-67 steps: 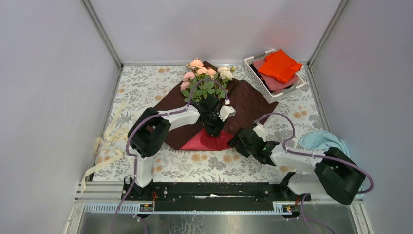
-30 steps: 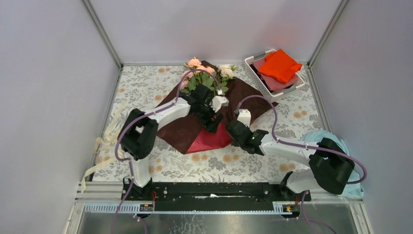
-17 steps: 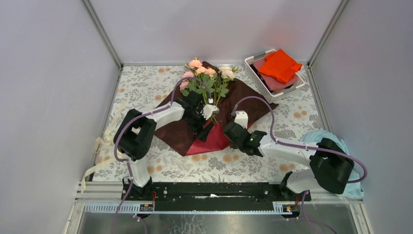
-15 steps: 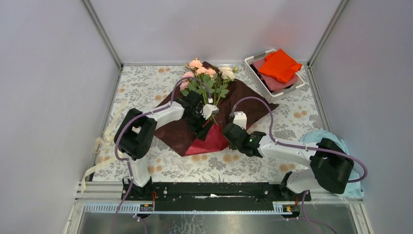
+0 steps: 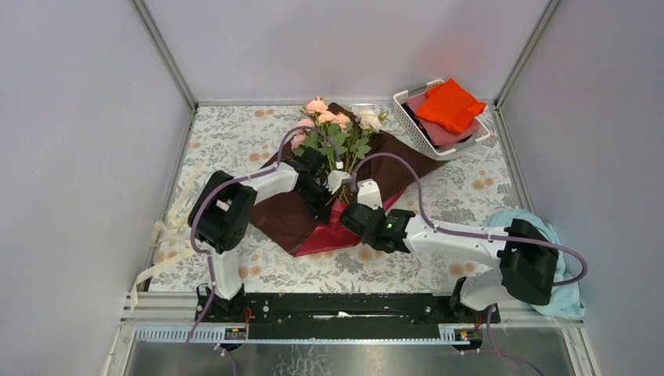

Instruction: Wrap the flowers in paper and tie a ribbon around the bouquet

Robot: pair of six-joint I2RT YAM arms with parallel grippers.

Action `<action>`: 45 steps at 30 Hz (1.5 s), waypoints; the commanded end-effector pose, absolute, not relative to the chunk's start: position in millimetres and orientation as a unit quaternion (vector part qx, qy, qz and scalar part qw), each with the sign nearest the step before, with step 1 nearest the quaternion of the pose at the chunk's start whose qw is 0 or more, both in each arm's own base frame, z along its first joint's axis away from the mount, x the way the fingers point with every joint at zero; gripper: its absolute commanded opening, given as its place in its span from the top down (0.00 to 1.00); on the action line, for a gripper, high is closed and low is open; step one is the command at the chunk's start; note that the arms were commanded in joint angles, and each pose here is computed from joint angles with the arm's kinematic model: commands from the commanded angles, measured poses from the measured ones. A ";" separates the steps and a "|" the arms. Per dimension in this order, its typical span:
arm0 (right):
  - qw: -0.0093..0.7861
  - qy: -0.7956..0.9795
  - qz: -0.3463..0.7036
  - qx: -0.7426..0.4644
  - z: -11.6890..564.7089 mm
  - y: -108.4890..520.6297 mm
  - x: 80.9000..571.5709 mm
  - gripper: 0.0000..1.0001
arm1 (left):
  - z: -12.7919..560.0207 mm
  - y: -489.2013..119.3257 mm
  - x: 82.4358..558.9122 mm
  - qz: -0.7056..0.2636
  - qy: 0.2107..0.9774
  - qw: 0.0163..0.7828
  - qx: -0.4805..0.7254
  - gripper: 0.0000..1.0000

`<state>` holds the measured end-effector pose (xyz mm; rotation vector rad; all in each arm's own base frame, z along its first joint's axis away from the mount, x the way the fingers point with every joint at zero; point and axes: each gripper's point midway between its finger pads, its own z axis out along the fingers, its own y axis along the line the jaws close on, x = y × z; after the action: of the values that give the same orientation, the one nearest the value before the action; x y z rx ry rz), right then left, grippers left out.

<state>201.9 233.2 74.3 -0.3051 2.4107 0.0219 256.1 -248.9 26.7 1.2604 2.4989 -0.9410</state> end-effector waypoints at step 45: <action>0.309 0.757 -0.063 -0.572 -10.0 355.4 174.3 1.00 | 150.3 -196.8 355.8 -0.329 0.843 0.270 0.330 0.16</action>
<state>188.6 350.6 12.7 -1.4272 1.9616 -0.2174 359.8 -195.8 92.9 0.8595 2.4147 -0.8753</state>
